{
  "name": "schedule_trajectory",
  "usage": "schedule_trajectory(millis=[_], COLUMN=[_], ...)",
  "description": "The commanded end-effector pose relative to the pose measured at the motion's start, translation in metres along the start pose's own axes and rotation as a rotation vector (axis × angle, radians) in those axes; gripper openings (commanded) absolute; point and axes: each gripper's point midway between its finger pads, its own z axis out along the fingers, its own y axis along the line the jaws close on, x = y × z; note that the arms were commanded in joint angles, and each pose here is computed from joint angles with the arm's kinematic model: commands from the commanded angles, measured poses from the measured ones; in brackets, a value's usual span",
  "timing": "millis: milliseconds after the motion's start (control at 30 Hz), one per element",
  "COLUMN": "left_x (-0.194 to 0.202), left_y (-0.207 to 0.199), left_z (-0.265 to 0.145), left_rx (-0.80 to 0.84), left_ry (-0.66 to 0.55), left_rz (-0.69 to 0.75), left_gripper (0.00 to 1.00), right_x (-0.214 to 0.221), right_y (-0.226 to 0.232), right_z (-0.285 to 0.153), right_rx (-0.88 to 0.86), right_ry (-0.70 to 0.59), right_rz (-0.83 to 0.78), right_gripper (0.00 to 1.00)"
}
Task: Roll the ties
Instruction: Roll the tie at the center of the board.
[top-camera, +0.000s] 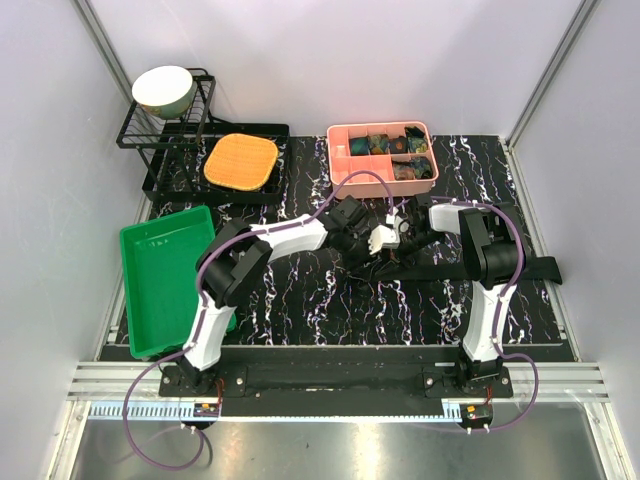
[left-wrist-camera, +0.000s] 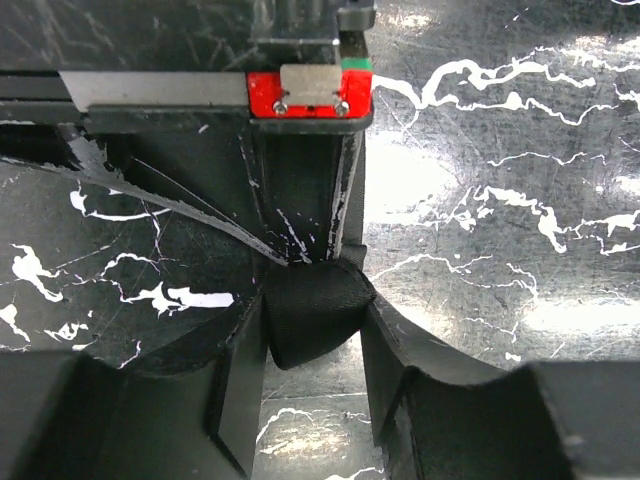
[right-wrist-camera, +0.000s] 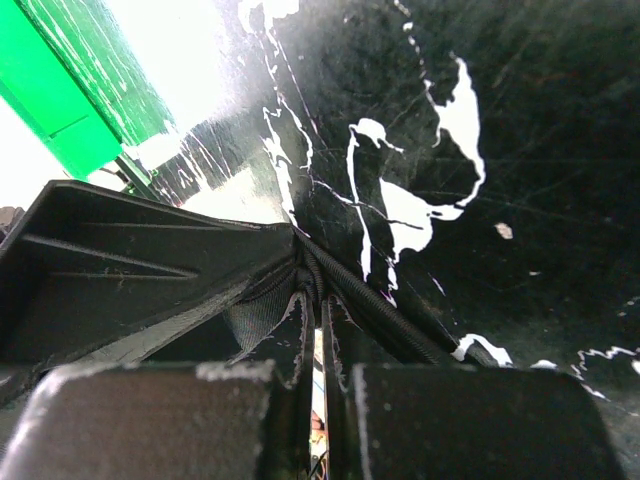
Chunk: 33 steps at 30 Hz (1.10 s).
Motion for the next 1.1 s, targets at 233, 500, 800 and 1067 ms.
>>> schedule_trajectory(millis=[233,500,800,1067], left_x=[0.020,0.042,0.018,-0.012], left_y=[-0.013,0.001,0.004,-0.003], left_z=[-0.002,-0.016,-0.012,-0.011], left_rx=[0.056,-0.019,-0.003,0.014], left_ry=[-0.019,0.004,-0.060,-0.118], left_rz=[-0.025,-0.056,-0.030,-0.001], left_gripper=[0.53,0.69,0.59,0.57], right_x=[-0.008,-0.003,-0.004,-0.006], right_y=[-0.046,-0.048,-0.049,-0.049], right_z=[0.014,0.016,0.017,0.017], right_rx=[0.188,0.184,0.184,0.185], right_ry=[-0.023,-0.008,-0.007,-0.010], right_rz=[-0.038,-0.033,-0.026,-0.020], right_gripper=[0.00,0.00,0.00,0.00])
